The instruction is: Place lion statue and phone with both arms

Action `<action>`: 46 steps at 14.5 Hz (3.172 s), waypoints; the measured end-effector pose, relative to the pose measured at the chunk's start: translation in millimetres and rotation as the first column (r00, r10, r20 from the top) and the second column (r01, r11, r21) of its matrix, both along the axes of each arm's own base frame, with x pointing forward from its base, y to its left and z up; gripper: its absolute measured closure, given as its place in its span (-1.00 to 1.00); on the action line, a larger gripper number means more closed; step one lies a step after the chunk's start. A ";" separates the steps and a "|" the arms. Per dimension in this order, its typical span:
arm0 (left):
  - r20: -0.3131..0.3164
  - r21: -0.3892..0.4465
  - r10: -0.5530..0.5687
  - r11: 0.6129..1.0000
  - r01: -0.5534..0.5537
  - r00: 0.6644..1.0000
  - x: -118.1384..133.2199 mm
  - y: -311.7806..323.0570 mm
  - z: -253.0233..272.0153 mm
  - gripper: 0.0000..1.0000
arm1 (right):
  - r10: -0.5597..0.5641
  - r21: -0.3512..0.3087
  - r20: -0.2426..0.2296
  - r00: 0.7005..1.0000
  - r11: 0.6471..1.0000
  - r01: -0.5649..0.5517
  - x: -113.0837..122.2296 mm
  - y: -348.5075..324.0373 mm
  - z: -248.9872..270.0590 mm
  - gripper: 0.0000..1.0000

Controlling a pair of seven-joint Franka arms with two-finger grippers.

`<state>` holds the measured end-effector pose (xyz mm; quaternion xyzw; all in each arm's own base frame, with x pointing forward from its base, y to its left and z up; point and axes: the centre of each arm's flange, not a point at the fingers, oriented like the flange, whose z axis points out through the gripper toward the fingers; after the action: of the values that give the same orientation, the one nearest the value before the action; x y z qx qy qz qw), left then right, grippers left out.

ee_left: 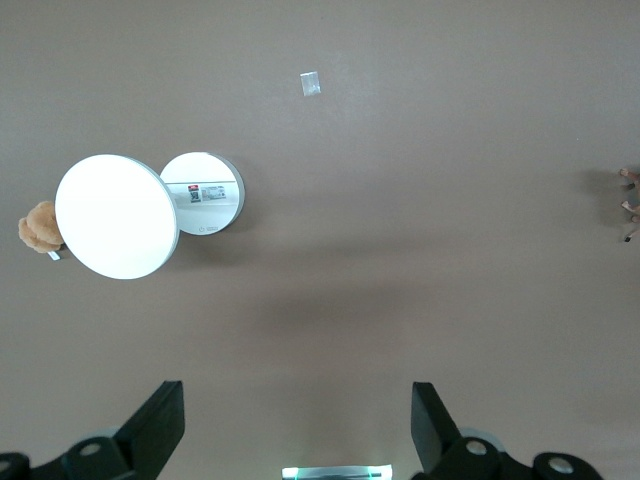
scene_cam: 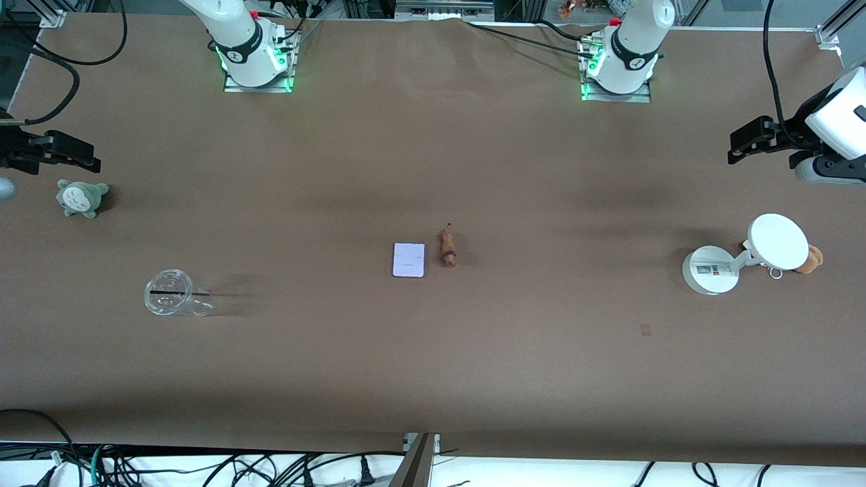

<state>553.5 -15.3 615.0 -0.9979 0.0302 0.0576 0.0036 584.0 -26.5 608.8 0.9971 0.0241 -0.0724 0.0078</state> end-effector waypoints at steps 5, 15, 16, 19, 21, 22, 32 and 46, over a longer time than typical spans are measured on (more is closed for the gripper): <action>-0.001 0.000 0.000 1.000 0.000 1.000 0.4 0.0 -0.7 -1.00 | 0.000 0.000 0.000 1.000 1.000 0.000 0.0 -0.1 -0.1 -1.00; -0.008 -0.001 0.008 1.000 -0.008 1.000 2.5 4.5 -4.7 -1.00 | 0.000 0.000 -0.001 1.000 1.000 0.000 0.0 -0.1 -0.2 -1.00; -0.009 -0.001 0.009 1.000 -0.009 1.000 2.5 5.0 -4.8 -1.00 | 0.000 0.000 -0.001 1.000 1.000 0.000 0.0 -0.1 -0.2 -1.00; -0.009 -0.001 0.009 1.000 -0.009 1.000 2.6 5.3 -5.0 -1.00 | 0.000 0.000 -0.001 1.000 1.000 0.000 0.0 -0.1 -0.2 -1.00; -0.009 -0.001 0.009 1.000 -0.009 1.000 2.6 5.3 -5.0 -1.00 | 0.000 0.000 -0.001 1.000 1.000 0.000 0.0 -0.1 -0.2 -1.00; -0.009 -0.001 0.009 1.000 -0.009 1.000 2.6 5.3 -5.0 -1.00 | 0.000 0.000 -0.001 1.000 1.000 0.000 0.0 -0.1 -0.2 -1.00; -0.005 -0.002 -0.015 1.000 0.015 1.000 2.6 -7.8 -4.0 -1.00 | -0.001 0.000 -0.001 1.000 1.000 0.001 0.0 -0.1 -0.2 -1.00; 0.025 0.006 -0.093 0.996 0.093 0.995 27.9 -48.4 -21.0 -1.00 | -0.001 0.000 -0.001 1.000 1.000 0.001 0.1 -0.2 -0.3 -1.00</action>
<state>581.4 -63.7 594.0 -0.9960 0.0762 0.0449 0.0088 584.1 -26.7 608.5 0.9970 0.0237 -0.0728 0.0078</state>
